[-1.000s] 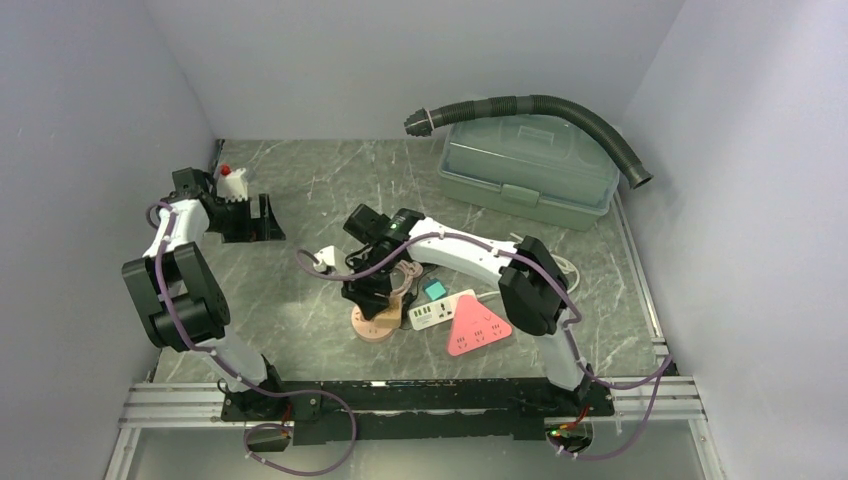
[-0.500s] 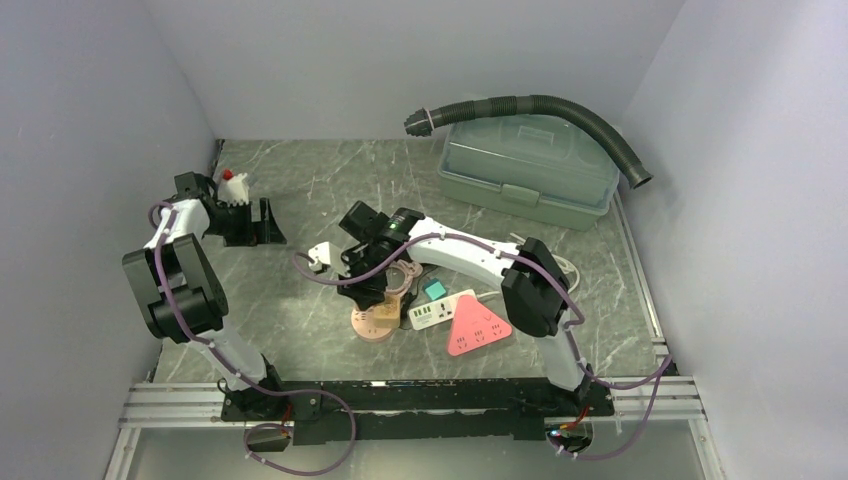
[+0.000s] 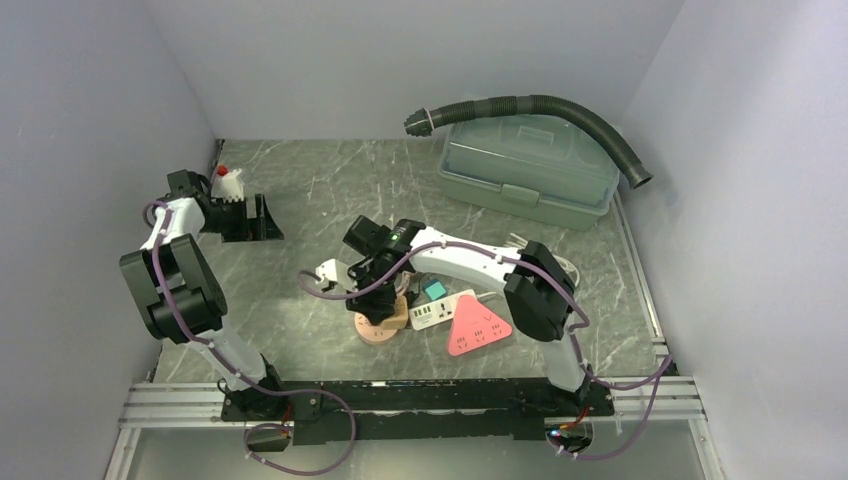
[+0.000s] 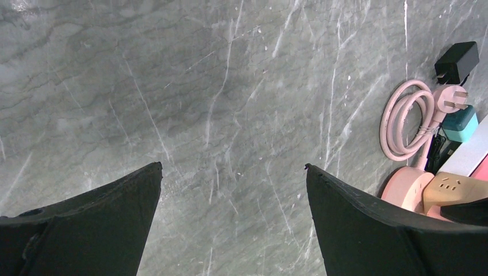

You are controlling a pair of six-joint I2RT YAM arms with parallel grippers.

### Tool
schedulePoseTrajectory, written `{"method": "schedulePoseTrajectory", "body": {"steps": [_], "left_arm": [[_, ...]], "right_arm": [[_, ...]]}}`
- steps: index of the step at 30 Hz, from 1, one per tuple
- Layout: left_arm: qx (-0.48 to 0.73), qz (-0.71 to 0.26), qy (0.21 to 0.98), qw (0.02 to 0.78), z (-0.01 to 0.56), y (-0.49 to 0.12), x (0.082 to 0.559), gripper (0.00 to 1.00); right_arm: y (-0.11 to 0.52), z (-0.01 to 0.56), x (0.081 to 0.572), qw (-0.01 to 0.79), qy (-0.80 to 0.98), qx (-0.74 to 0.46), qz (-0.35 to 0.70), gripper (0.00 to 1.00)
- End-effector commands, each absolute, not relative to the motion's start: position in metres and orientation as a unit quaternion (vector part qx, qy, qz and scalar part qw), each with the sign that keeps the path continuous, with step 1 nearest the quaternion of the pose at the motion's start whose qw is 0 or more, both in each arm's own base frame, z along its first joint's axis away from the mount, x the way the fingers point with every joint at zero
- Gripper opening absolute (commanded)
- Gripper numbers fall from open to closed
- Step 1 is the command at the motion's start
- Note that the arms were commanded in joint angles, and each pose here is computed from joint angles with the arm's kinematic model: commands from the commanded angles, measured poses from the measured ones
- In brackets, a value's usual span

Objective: Insert the plug
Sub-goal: Insert the plug into the socket.

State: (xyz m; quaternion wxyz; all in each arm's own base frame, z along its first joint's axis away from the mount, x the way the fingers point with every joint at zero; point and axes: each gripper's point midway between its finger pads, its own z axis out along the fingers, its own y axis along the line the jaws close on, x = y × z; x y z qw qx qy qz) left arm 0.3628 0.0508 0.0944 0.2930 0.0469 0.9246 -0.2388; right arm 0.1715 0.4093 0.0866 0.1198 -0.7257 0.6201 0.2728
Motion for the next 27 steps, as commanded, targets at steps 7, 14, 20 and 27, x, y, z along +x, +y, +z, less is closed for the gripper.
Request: {"method": "schedulePoseTrajectory", "body": {"steps": [7, 14, 20, 27], "left_arm": [[0.060, -0.253, 0.914, 0.310, 0.103, 0.054, 0.369, 1.00], [0.057, -0.255, 0.914, 0.311, 0.102, 0.056, 0.370, 1.00], [0.054, -0.259, 0.913, 0.312, 0.101, 0.057, 0.370, 1.00], [0.050, -0.259, 0.912, 0.313, 0.101, 0.061, 0.369, 1.00]], "right_arm": [[0.418, 0.099, 0.171, 0.139, 0.613, -0.733, 0.261, 0.04], [0.426, 0.094, 0.181, 0.153, 0.613, -0.736, 0.243, 0.03], [0.436, 0.095, 0.185, 0.156, 0.613, -0.734, 0.249, 0.02], [0.435, 0.092, 0.178, 0.143, 0.611, -0.735, 0.257, 0.02]]}}
